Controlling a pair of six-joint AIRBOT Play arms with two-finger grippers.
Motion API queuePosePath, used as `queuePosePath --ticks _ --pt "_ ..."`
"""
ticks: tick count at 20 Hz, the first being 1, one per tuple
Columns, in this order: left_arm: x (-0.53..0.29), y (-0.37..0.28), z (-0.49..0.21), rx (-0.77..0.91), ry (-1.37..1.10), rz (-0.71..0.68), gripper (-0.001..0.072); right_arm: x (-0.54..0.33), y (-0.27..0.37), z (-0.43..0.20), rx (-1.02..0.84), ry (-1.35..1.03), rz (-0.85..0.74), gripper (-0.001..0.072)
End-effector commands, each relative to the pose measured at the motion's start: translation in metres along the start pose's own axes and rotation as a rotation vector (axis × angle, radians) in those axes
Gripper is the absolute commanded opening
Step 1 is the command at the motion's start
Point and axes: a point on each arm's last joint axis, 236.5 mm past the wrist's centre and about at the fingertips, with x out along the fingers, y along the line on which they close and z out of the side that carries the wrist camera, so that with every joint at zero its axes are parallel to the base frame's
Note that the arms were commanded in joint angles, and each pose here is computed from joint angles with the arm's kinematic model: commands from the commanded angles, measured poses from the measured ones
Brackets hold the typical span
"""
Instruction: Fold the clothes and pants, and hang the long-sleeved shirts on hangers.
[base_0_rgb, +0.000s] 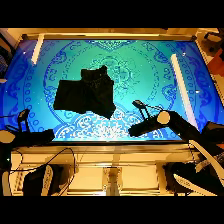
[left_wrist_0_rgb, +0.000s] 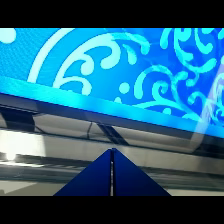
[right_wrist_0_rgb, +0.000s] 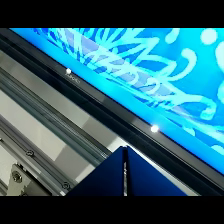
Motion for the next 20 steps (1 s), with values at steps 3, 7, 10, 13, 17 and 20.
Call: queuePosePath --ticks 3,7,10,13,17,20 --pt "0.000 0.000 0.000 0.001 0.000 0.000 0.0027 -0.001 0.000 0.015 0.010 -0.065 -0.002 0.0025" --pt "0.000 0.000 0.000 0.001 0.000 0.000 0.0026 -0.005 -0.003 0.046 0.023 -0.190 -0.013 0.0025" --pt "0.000 0.000 0.000 0.001 0.000 0.000 0.0026 -0.018 0.002 0.077 -0.001 -0.275 -0.020 0.0026" --pt "0.000 0.000 0.000 0.001 0.000 0.000 0.0026 -0.041 0.009 0.129 -0.064 -0.383 -0.049 0.0025" --pt "0.000 -0.002 0.003 -0.003 -0.014 -0.007 0.0026 -0.052 0.019 0.211 -0.124 -0.454 -0.063 0.0025" --pt "0.000 -0.001 0.003 -0.002 -0.014 -0.006 0.0027 -0.037 0.029 0.265 -0.162 -0.424 -0.036 0.0217"
